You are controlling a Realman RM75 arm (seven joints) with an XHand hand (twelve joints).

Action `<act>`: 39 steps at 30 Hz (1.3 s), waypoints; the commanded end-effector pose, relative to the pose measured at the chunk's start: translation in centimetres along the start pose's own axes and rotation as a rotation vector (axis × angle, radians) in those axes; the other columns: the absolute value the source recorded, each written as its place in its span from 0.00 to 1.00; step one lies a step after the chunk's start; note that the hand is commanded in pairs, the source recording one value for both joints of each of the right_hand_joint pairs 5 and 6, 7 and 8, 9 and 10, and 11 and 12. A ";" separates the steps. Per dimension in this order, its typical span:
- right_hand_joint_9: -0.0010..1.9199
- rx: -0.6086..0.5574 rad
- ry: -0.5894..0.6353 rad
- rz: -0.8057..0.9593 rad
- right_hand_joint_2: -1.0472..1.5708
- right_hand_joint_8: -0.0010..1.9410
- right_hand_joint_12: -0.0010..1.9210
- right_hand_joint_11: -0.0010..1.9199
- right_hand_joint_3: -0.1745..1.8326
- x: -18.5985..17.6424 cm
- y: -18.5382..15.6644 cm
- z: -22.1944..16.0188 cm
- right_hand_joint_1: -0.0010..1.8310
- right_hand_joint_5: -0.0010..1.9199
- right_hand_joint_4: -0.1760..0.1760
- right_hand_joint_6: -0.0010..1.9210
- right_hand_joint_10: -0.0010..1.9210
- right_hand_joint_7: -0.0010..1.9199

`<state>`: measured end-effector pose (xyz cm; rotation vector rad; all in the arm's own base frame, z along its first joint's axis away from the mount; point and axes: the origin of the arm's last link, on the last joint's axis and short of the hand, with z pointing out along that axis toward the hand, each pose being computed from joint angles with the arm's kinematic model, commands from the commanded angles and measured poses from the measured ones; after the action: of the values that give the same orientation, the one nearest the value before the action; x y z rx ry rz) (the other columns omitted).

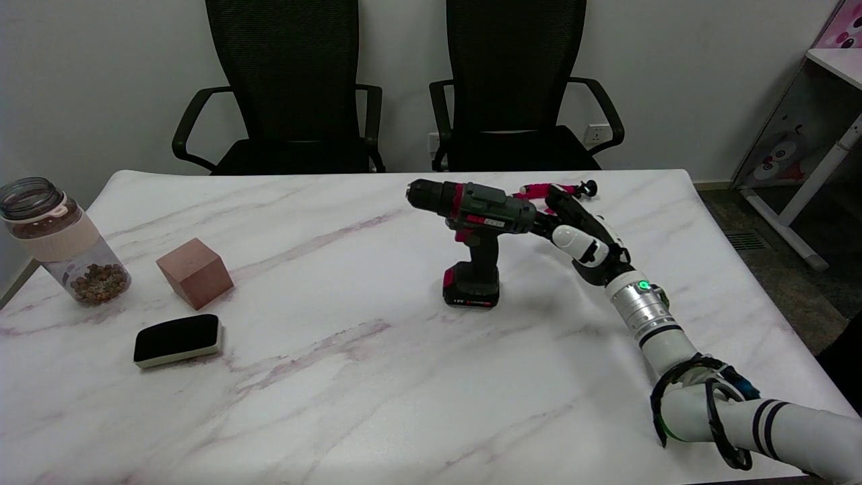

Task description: Pick up the power screwdriver.

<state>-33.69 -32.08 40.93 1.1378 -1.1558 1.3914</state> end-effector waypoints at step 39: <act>0.12 0.066 -0.189 0.065 0.34 0.01 0.25 0.25 0.37 -7.1 -0.2 -1.7 0.50 0.01 0.48 0.01 0.12 0.01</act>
<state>-32.78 -31.60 34.98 1.2918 -1.2624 1.4138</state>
